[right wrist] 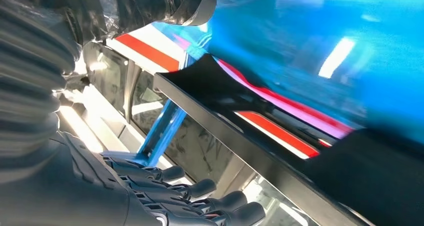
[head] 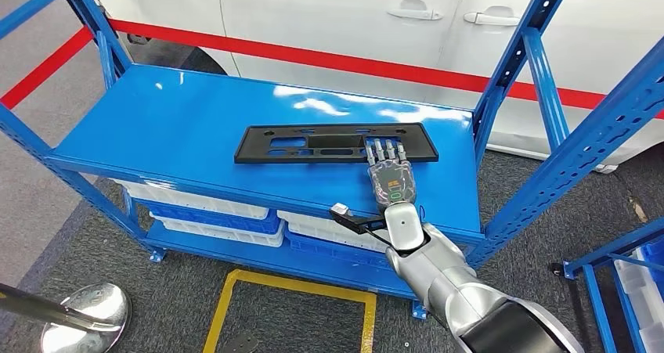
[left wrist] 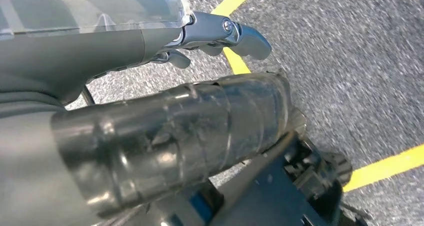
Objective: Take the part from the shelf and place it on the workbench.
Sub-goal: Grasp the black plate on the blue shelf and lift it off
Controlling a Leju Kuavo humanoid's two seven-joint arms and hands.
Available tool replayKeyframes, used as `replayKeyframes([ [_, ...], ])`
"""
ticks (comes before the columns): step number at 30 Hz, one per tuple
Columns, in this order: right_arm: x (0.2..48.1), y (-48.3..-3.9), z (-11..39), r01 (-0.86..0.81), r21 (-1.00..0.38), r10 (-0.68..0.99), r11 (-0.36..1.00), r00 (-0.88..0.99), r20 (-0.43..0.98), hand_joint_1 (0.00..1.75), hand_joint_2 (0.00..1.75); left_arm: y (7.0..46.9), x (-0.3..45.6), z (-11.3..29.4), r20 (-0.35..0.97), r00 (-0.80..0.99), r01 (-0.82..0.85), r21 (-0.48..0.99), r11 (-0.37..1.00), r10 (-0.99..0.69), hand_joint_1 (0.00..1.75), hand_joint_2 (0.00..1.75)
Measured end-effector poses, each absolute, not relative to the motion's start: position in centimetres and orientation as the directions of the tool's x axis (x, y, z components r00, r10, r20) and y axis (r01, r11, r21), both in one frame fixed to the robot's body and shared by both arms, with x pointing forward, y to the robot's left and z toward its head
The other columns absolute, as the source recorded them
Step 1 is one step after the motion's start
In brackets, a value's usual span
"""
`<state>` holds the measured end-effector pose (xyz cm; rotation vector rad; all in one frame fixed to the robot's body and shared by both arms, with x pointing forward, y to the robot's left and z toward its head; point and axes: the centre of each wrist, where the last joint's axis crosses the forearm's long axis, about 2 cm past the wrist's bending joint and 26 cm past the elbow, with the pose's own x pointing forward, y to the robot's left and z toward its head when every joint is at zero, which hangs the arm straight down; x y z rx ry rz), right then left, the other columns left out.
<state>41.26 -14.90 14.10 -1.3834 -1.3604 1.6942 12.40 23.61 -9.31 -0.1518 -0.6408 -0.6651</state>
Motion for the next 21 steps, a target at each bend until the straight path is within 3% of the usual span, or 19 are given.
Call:
replayKeyframes([
  [21,41.53,-15.1,14.41,0.173,-0.925,0.871,-0.337,-0.315,-0.376,0.0,1.75,23.65,12.32,-9.33,0.6,0.613,0.605,0.062,0.794,-0.514,0.0,0.0],
])
